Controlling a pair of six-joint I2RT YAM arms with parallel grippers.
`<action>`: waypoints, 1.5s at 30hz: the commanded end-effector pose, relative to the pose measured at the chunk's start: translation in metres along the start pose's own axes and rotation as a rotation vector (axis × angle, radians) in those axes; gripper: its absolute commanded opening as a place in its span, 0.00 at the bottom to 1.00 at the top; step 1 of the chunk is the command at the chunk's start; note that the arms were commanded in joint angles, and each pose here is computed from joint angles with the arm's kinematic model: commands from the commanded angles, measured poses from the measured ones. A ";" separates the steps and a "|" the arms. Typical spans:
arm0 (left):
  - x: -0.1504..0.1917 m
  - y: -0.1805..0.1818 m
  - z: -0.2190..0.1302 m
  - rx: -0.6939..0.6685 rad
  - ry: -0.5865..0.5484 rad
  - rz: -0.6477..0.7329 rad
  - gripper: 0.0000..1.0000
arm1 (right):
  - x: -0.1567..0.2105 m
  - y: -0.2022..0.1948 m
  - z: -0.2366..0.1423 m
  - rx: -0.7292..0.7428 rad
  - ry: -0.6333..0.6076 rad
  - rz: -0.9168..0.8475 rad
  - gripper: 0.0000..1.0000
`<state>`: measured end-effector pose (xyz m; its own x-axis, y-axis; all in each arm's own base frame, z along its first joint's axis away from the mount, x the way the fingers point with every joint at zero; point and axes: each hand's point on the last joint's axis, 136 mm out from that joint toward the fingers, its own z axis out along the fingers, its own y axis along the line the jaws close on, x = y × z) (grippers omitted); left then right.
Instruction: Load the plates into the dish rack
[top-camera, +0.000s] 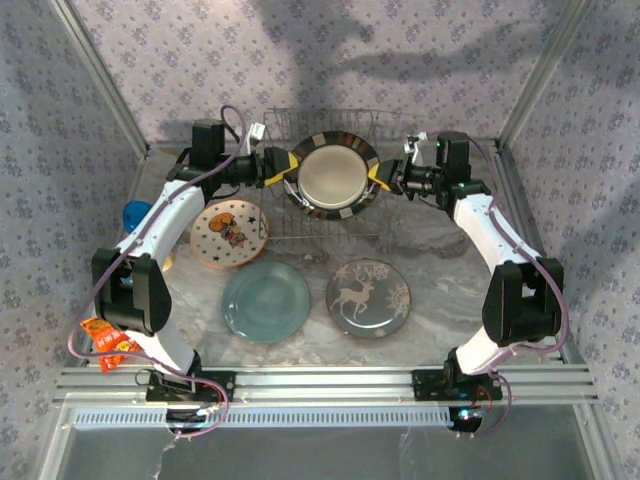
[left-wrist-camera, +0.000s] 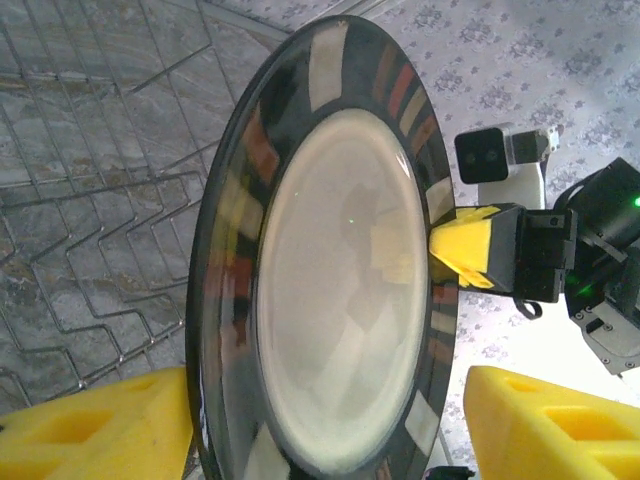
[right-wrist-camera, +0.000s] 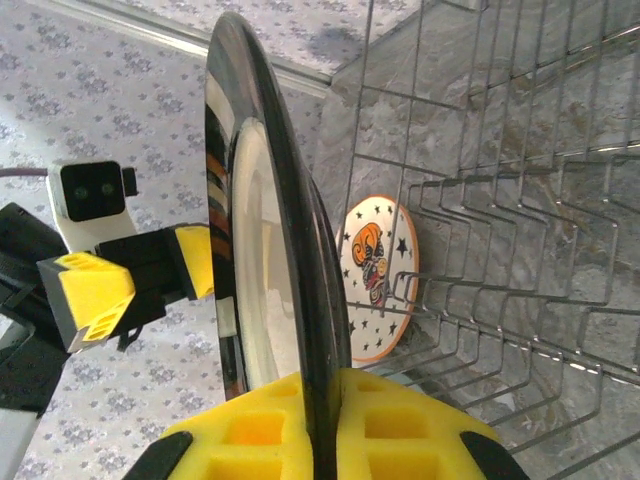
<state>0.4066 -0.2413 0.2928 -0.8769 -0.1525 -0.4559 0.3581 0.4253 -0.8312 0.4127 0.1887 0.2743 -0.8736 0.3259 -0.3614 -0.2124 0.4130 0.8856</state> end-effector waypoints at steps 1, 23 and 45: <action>-0.002 -0.014 -0.006 -0.001 -0.008 0.061 0.77 | -0.014 0.037 -0.022 -0.058 -0.072 -0.088 0.00; -0.008 0.005 -0.050 -0.368 -0.119 0.210 0.99 | -0.032 0.058 -0.078 0.195 -0.285 -0.167 0.00; -0.003 0.046 -0.082 -0.623 -0.193 0.302 0.99 | -0.027 0.079 -0.096 0.918 -0.507 -0.442 0.00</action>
<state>0.3994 -0.1520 0.2714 -0.7101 -0.0870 -0.6987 0.2603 0.8896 -0.3752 0.3651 0.1472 0.3308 -0.6489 0.2221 -0.7277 0.0399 0.9651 0.2589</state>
